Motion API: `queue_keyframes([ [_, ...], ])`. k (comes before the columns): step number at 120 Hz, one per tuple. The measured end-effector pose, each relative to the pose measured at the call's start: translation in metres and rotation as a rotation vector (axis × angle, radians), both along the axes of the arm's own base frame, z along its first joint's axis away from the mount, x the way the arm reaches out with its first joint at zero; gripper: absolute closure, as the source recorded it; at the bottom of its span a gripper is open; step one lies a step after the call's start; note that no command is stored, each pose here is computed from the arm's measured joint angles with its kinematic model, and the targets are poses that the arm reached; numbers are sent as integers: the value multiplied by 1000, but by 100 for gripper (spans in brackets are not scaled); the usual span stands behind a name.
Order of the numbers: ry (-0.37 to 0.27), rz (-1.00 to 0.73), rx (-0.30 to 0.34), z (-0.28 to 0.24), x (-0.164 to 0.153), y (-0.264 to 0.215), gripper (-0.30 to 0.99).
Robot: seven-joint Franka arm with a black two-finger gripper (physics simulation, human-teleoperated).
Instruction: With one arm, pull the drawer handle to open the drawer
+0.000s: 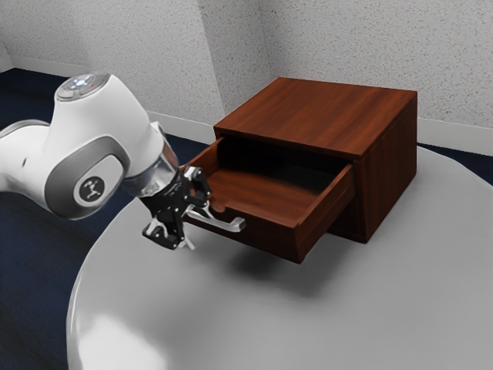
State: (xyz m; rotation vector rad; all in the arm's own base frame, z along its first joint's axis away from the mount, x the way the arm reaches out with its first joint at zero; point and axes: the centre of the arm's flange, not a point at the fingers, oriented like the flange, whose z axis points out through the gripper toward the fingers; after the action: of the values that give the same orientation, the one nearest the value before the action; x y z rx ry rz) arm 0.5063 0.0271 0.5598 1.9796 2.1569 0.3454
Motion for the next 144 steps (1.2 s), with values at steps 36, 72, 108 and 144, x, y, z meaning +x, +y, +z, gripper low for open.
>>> queue_keyframes([
  [36,14,0,2,0,-2,0,32],
  [72,15,2,8,1,3,-1,31],
  [108,12,3,9,2,5,-2,30],
  [144,4,-6,12,9,6,-7,32],
])
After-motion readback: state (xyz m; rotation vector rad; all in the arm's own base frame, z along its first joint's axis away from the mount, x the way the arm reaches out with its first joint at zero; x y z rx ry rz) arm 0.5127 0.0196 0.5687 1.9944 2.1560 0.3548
